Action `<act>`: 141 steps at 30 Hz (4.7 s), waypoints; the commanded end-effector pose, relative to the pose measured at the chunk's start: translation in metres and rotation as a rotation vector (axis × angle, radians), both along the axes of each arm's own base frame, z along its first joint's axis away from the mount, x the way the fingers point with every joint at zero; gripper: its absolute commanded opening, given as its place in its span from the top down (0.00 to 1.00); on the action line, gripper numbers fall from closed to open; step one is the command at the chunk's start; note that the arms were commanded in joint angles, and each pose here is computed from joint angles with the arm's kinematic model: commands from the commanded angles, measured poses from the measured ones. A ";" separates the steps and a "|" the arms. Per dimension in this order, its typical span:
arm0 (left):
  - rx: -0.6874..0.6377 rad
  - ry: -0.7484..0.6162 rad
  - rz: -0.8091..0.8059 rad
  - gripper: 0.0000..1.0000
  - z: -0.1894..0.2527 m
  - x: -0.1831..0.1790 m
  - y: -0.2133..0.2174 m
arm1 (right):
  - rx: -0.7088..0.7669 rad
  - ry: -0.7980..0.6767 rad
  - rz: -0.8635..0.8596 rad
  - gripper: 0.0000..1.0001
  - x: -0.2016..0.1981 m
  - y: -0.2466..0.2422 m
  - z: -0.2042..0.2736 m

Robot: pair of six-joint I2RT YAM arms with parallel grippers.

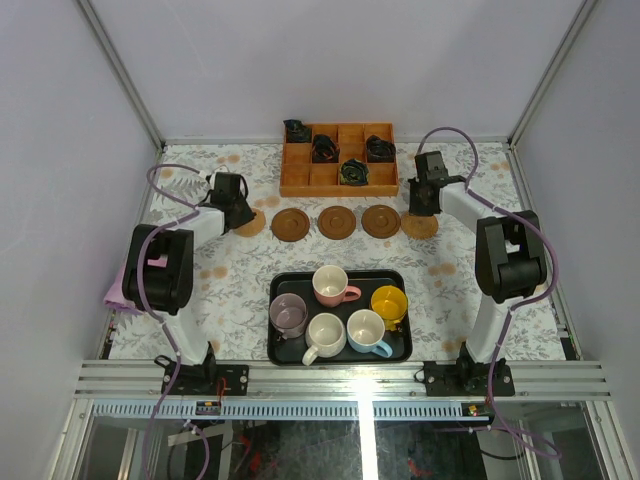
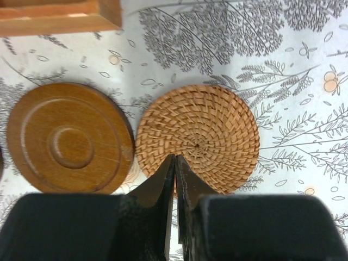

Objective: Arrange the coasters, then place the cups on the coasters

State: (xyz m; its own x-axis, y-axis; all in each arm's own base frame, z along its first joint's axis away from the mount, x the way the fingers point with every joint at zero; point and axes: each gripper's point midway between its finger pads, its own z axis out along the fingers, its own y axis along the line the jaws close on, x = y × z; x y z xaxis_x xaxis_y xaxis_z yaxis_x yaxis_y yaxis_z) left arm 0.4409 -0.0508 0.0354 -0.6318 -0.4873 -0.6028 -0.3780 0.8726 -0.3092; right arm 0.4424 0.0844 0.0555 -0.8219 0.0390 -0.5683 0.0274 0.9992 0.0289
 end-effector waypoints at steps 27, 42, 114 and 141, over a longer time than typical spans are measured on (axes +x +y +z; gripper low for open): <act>-0.053 -0.055 -0.001 0.88 0.027 -0.007 -0.004 | 0.002 0.125 -0.139 0.92 -0.014 -0.041 -0.057; -0.069 -0.063 0.004 0.88 0.027 -0.004 -0.006 | 0.018 0.128 -0.134 0.93 -0.022 -0.041 -0.046; 0.050 -0.246 -0.103 0.78 0.091 -0.106 -0.005 | 0.326 -0.140 -0.020 0.51 -0.160 -0.008 0.065; 0.077 -0.202 -0.050 0.78 0.076 -0.108 0.002 | 0.431 0.033 0.234 1.00 -0.100 0.080 -0.006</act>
State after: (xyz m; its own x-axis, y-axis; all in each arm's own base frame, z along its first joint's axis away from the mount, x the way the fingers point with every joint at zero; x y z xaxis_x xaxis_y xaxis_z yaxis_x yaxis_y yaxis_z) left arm 0.3340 -0.0511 0.1146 -0.5214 -0.4056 -0.7507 -0.2511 0.9138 -0.3194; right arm 0.3232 0.1457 0.0347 -0.8855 0.1126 -0.4507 -0.1068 0.8948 0.4334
